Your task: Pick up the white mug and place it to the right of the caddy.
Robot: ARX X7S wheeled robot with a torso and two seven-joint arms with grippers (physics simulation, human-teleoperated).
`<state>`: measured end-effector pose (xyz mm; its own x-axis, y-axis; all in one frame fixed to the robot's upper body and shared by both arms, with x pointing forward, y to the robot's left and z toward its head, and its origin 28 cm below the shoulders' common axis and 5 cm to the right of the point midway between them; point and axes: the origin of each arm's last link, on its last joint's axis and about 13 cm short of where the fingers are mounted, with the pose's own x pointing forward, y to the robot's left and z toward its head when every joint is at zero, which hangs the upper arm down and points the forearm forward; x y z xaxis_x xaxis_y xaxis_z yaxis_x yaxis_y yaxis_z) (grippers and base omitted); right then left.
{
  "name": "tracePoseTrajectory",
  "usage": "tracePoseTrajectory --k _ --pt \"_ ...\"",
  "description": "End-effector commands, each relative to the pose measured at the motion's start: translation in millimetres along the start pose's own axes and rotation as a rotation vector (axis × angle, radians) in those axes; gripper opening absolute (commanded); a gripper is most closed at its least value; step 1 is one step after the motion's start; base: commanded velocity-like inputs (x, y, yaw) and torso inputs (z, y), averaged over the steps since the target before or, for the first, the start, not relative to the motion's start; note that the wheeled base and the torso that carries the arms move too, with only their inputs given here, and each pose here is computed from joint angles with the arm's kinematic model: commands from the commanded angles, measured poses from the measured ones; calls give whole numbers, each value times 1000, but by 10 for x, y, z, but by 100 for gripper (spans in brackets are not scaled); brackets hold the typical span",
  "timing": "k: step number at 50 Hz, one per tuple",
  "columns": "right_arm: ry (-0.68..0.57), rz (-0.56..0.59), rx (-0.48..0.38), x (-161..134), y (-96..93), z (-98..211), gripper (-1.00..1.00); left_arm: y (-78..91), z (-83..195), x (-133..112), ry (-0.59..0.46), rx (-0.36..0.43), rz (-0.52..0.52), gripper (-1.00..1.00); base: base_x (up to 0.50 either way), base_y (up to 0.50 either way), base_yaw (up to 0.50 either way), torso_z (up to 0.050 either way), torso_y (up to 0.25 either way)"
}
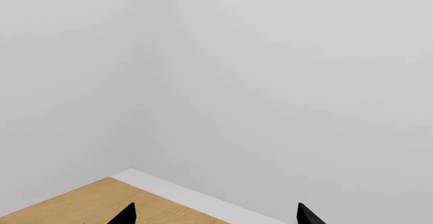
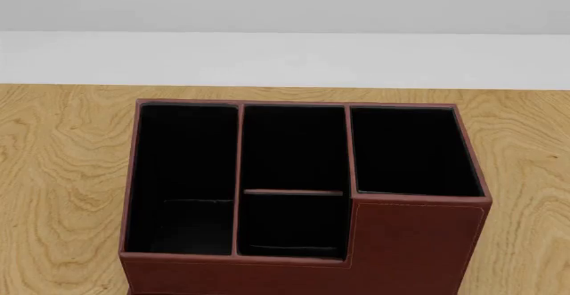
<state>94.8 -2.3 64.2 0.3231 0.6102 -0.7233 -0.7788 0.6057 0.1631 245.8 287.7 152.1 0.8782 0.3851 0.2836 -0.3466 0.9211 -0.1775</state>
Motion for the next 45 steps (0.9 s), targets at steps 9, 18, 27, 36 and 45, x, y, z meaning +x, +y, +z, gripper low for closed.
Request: tracePoseTrajectory --k 9,18,27,36,45 --pt "-77 -63 -103 -164 62 219 -100 10 6 11 0 -6 12 100 0 0 0 0 0" --pt "-105 -77 -125 -198 64 275 -100 15 5 25 -1 -8 21 100 0 0 0 0 0" --pt "-135 -97 -129 -231 35 314 -100 20 4 39 0 -14 45 100 0 0 0 0 0" --pt "-164 -125 -132 -282 -12 352 -100 24 1 45 3 -17 53 100 0 0 0 0 0" --pt "-206 -156 -150 -352 -39 448 -100 26 -8 45 5 -15 50 100 0 0 0 0 0"
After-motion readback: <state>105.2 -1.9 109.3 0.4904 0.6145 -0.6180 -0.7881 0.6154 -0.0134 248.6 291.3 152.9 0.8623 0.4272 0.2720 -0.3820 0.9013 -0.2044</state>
